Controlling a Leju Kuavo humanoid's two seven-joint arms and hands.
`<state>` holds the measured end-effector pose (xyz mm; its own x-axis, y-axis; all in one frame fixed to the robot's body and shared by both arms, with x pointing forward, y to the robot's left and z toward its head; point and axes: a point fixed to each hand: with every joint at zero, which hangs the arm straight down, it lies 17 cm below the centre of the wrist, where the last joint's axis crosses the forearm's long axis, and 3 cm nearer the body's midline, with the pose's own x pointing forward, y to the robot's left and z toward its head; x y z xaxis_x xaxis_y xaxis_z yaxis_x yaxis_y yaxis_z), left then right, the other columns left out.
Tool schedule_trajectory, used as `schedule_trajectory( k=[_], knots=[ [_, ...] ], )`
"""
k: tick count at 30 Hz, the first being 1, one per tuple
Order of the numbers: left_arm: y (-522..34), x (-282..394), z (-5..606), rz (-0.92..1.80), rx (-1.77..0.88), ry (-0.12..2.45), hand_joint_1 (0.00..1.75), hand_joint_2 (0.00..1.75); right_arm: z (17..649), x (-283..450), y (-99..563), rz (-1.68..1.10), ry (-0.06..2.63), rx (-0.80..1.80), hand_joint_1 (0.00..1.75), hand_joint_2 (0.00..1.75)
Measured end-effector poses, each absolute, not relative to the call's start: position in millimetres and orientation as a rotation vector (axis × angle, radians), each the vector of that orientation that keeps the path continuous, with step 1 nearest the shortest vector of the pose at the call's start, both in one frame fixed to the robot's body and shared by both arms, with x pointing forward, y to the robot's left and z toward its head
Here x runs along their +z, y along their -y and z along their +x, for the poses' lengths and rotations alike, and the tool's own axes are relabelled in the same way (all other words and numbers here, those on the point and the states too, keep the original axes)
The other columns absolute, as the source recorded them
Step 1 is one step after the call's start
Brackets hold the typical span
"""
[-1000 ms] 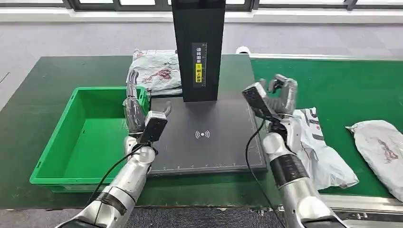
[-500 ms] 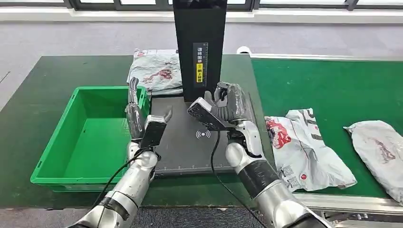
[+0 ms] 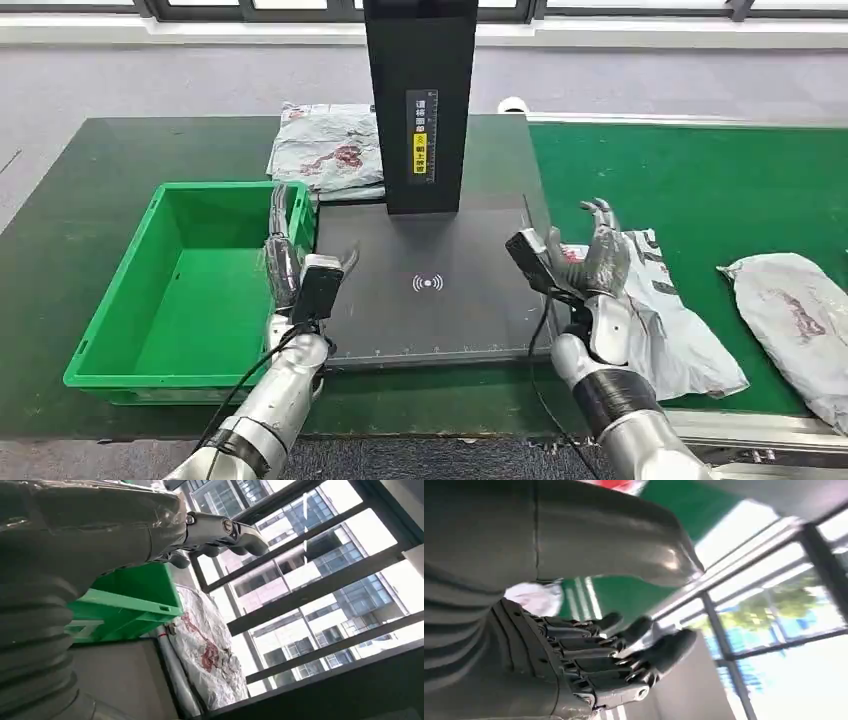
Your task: Moved the parcel from conveyor to table for the left to box.
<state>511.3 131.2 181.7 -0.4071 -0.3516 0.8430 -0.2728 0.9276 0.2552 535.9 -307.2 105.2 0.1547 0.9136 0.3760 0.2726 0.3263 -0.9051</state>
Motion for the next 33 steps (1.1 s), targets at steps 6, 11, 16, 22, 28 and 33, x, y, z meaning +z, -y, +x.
schedule_trajectory(
  k=[6, 11, 16, 22, 28, 33],
  knots=[
    [-128, 179, 510, 0.421, -0.098, 2.015, 0.0, 1.75, 526, 71, 371, -1.253, 1.174, 0.682, 0.0, 0.0],
    [-127, 177, 511, 0.411, -0.103, 2.007, 0.0, 1.75, 519, 49, 408, -1.245, 1.062, 0.681, 0.0, 0.0],
    [-126, 175, 510, 0.41, -0.106, 2.004, 0.0, 1.75, 514, 40, 420, -1.246, 1.012, 0.682, 0.0, 0.0],
    [-123, 173, 510, 0.398, -0.118, 2.004, 0.0, 1.75, 488, -25, 423, -1.102, 0.789, 0.827, 0.0, 1.75],
    [-114, 171, 511, 0.377, -0.156, 2.006, 0.0, 1.75, 445, -90, 413, -0.902, 0.578, 0.998, 1.75, 1.75],
    [-110, 172, 513, 0.373, -0.177, 2.011, 0.0, 1.75, 433, -109, 403, -0.787, 0.554, 1.073, 1.75, 1.75]
  ],
)
